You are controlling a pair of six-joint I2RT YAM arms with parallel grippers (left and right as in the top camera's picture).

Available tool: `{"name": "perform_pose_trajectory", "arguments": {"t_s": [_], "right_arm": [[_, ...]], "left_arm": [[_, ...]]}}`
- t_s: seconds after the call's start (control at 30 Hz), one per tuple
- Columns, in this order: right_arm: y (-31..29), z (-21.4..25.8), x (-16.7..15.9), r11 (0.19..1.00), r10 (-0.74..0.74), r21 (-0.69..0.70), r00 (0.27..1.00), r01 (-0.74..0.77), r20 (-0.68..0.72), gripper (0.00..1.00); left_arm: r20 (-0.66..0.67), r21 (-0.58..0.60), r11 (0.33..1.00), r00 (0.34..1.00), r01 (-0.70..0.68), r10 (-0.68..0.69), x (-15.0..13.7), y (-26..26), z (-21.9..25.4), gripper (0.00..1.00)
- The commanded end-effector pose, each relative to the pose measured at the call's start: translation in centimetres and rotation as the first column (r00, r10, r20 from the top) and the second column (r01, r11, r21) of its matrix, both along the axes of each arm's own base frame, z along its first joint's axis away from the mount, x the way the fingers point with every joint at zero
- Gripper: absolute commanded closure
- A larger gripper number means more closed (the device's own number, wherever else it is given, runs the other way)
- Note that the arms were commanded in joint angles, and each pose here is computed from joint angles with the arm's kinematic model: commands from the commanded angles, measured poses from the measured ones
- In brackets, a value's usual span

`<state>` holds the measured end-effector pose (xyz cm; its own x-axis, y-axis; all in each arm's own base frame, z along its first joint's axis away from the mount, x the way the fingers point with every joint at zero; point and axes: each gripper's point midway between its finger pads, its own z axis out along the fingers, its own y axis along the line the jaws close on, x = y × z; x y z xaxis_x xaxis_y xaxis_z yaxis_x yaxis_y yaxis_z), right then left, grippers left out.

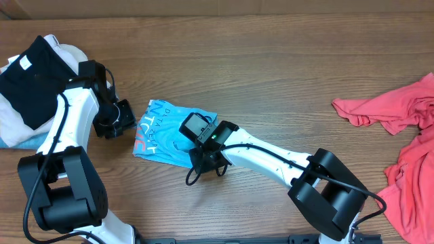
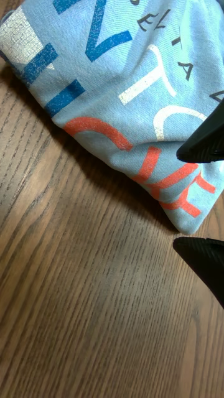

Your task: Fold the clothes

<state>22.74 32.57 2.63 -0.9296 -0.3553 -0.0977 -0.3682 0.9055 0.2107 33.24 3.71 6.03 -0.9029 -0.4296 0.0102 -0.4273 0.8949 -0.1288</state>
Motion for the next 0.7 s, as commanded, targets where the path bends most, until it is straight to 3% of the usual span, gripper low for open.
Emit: {"name": "perform_pose_trajectory", "arguments": {"t_s": [0.0,0.07,0.13,0.2,0.43,0.67], "right_arm": [[0.1,3.8,1.7,0.999,-0.044,0.037,0.993,0.040,0.106,0.69],[0.2,6.5,2.5,0.997,-0.043,0.071,0.984,0.031,0.175,0.63],[1.1,9.5,3.1,0.990,0.025,0.130,0.967,-0.060,0.253,0.51],[2.1,11.4,3.2,0.974,0.080,0.177,0.950,-0.138,0.301,0.46],[5.6,11.1,1.3,0.887,0.271,0.297,0.919,-0.354,0.285,0.48],[6.6,6.3,1.0,0.891,0.305,0.288,0.933,-0.351,0.193,0.47]], "left_arm": [[-0.001,-0.012,1.000,1.000,0.012,-0.012,-0.2,-0.5,-0.1,0.58],[-0.001,-0.012,1.000,1.000,0.012,-0.012,-0.2,-0.5,-0.1,0.58],[0.000,-0.012,1.000,1.000,0.012,-0.012,-0.2,-0.5,-0.1,0.58],[0.000,-0.012,1.000,1.000,0.012,-0.012,-0.2,-0.5,-0.1,0.57],[-0.001,-0.012,1.000,1.000,0.012,-0.012,-0.2,-0.5,-0.1,0.58],[-0.001,-0.012,1.000,1.000,0.012,-0.012,-0.2,-0.5,-0.1,0.57]]}}
